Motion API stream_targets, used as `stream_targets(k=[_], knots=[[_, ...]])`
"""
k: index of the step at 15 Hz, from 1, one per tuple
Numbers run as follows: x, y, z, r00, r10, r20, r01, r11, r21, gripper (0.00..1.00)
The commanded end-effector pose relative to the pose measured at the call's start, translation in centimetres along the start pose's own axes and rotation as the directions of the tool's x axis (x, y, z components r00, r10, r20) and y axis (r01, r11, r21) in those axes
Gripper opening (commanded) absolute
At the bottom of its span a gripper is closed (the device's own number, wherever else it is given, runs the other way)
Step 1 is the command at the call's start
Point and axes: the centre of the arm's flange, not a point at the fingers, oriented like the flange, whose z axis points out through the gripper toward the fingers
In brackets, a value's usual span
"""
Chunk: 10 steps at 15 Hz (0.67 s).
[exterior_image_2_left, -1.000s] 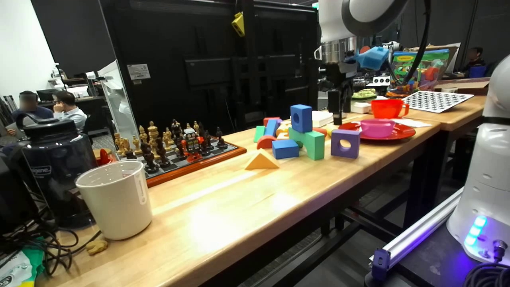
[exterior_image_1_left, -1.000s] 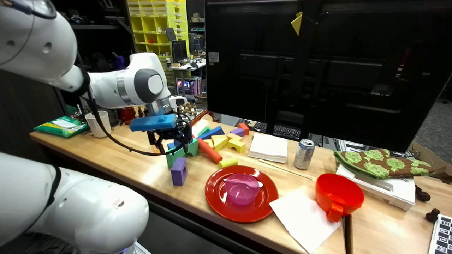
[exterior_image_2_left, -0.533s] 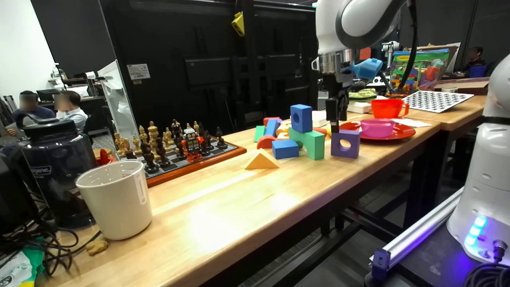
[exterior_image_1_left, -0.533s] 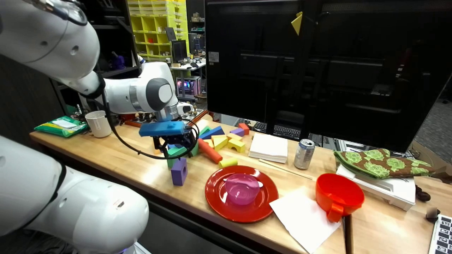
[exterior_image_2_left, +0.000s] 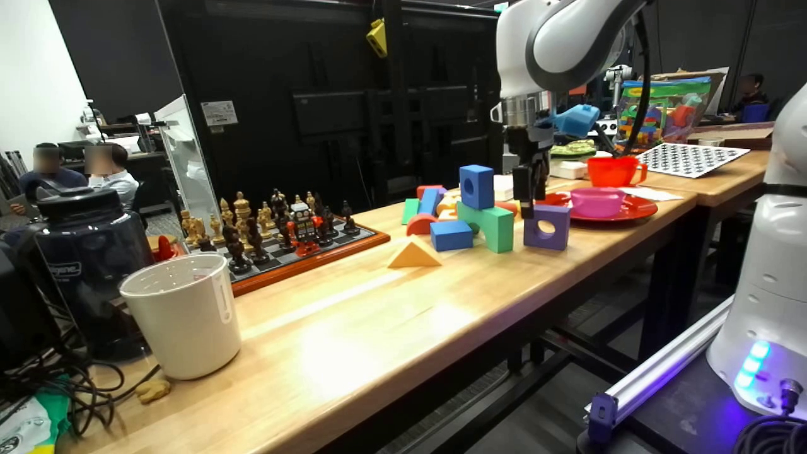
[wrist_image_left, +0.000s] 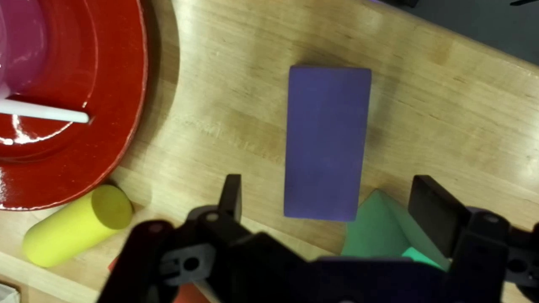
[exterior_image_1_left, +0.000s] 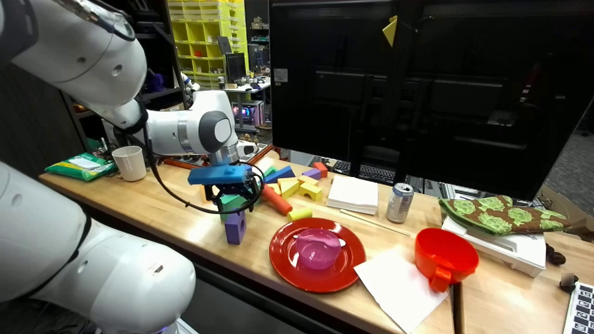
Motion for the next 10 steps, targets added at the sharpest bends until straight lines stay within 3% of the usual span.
stream_targets(k=[1, 2, 3, 5, 10], knots=[[-2.23, 0.09, 1.67, 1.0, -0.01, -0.01, 0.01, 1.0, 0.005, 1.0], [-2.11, 0.09, 1.76, 1.0, -0.01, -0.009, 0.01, 1.0, 0.006, 1.0], [-2.04, 0.08, 1.8, 1.0, -0.01, -0.008, 0.01, 1.0, 0.007, 0.75], [-1.97, 0.08, 1.83, 1.0, -0.007, -0.005, 0.007, 1.0, 0.003, 0.7], [-2.07, 0.13, 1.96, 1.0, -0.001, 0.0, 0.001, 1.0, 0.001, 0.28]])
